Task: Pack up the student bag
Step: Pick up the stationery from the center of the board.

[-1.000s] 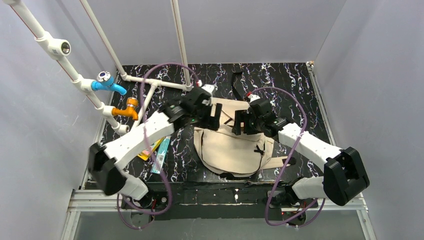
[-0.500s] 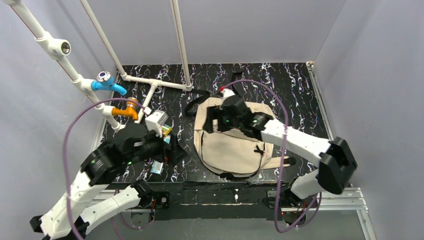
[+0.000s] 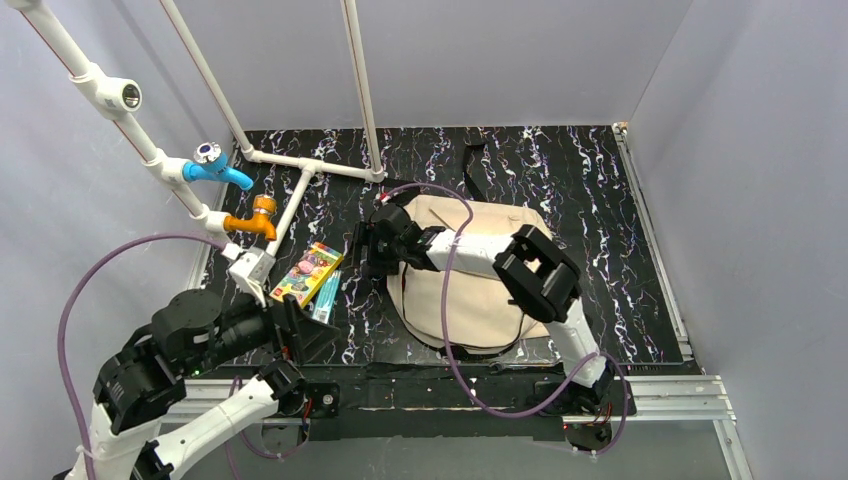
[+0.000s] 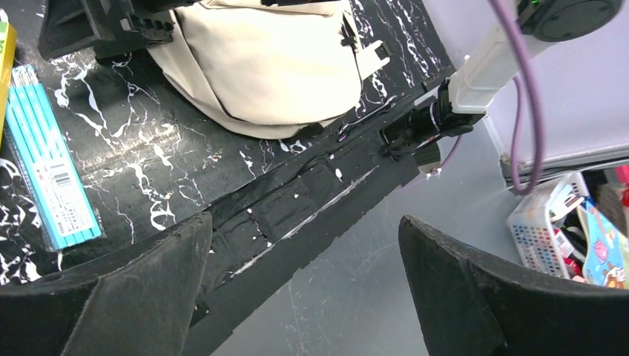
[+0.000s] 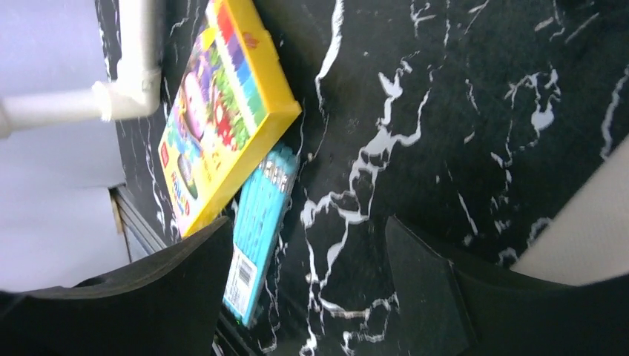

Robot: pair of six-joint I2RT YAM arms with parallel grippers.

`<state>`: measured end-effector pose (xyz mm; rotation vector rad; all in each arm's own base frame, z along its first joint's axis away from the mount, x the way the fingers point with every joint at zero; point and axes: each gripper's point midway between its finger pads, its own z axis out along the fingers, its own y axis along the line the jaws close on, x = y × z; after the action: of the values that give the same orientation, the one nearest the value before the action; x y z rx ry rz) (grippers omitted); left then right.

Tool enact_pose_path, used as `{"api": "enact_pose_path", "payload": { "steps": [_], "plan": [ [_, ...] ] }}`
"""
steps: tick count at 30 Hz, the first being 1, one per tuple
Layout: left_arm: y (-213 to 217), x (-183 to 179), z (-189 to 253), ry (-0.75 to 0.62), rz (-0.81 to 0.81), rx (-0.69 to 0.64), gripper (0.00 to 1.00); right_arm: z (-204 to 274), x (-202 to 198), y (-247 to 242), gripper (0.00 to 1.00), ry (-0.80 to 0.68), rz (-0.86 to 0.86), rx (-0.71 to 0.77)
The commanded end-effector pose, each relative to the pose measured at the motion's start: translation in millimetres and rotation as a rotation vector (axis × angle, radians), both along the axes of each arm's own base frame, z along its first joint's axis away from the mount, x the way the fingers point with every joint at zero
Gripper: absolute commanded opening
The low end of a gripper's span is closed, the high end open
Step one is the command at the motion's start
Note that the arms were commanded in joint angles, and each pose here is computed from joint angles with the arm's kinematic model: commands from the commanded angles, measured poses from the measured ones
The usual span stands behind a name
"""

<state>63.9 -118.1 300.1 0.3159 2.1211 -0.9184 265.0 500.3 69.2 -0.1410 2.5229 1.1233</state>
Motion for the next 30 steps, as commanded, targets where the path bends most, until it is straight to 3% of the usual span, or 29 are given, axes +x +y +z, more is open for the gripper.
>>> {"api": "enact_pose_path", "payload": {
  "steps": [1, 8, 17, 21, 25, 30],
  "plan": [
    [13, -7, -6, 0.033, 0.06, -0.028, 0.96, 21, 11, 37, 0.81, 0.048, -0.061, 0.144],
    [20, -15, 1, 0.022, 0.06, -0.058, 0.96, -10, 19, 54, 0.77, 0.136, -0.134, 0.183],
    [28, -20, 1, 0.023, 0.088, -0.083, 0.96, -33, 25, 70, 0.63, 0.22, -0.184, 0.252],
    [27, -21, -1, 0.046, 0.094, -0.096, 0.96, -38, 26, 70, 0.49, 0.219, -0.194, 0.265],
    [24, -21, -6, 0.076, 0.102, -0.094, 0.96, -28, 30, 67, 0.26, 0.223, -0.191, 0.313],
    [24, -15, -12, 0.107, 0.146, -0.097, 0.96, 18, 37, 64, 0.14, 0.205, -0.156, 0.424]
  ]
}}
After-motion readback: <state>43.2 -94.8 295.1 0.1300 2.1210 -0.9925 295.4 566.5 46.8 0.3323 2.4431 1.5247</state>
